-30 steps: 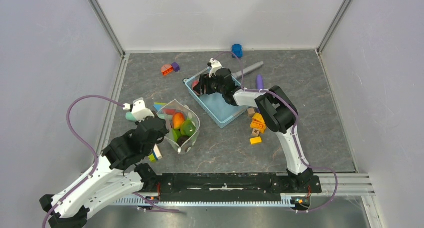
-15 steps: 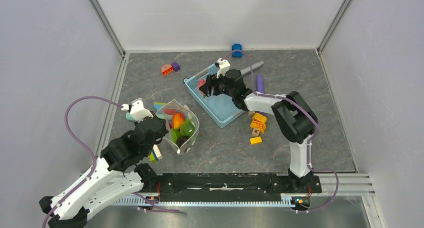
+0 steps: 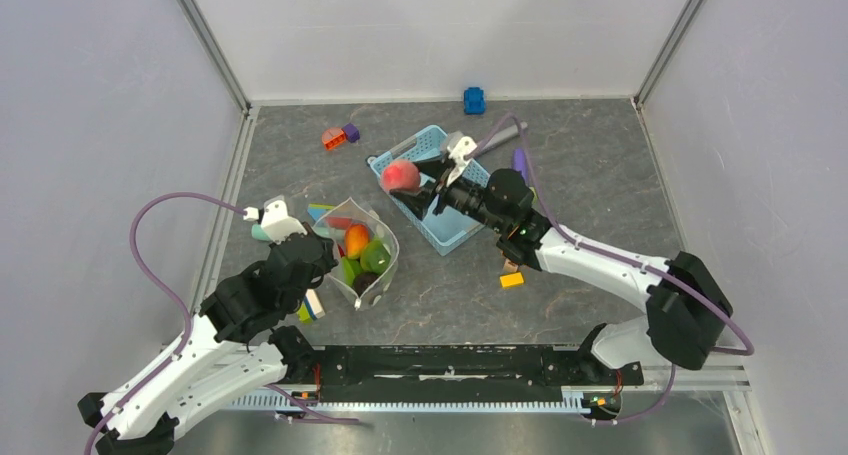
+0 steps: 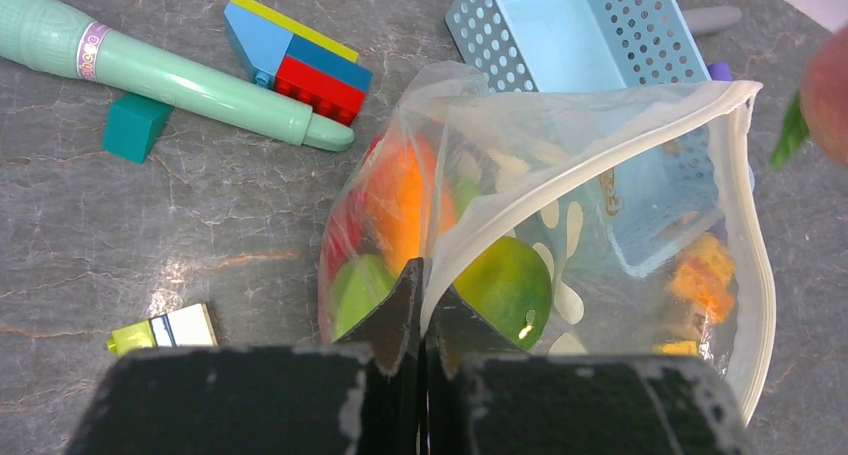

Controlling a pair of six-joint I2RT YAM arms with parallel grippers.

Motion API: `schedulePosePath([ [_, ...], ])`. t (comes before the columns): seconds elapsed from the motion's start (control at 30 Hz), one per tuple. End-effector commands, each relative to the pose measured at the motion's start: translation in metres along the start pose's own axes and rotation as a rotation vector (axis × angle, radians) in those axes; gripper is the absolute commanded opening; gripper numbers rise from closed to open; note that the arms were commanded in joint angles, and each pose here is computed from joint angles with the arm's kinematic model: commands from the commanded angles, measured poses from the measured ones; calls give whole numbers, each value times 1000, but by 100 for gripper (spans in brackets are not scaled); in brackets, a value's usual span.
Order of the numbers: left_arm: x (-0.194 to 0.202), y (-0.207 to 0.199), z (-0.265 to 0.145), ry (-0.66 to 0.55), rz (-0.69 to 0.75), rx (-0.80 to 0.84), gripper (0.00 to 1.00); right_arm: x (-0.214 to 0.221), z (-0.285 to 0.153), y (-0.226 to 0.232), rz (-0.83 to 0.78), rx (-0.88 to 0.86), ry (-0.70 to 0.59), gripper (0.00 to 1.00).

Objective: Place the food in the zip-top bag and seal the zipper
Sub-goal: Place the fake fruit in the zipper food storage bag.

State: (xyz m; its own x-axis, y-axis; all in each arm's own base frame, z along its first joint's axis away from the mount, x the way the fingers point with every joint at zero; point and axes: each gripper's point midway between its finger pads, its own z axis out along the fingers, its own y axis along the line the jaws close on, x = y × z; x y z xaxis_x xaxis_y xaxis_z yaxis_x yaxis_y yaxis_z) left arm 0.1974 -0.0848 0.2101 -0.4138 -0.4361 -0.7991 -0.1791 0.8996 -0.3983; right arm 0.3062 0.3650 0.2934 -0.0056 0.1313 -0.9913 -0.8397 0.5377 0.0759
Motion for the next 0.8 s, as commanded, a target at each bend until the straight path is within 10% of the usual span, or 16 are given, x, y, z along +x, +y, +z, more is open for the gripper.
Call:
schedulePosePath([
  [0.0,-12,-15,-4,-23,-53,52,2,-26,-9,45,-146,-101,-74,25],
  [0.77,-10,-25,-3,-7,-54,85,2,-25,-14,155,-323,-395,-106,29],
])
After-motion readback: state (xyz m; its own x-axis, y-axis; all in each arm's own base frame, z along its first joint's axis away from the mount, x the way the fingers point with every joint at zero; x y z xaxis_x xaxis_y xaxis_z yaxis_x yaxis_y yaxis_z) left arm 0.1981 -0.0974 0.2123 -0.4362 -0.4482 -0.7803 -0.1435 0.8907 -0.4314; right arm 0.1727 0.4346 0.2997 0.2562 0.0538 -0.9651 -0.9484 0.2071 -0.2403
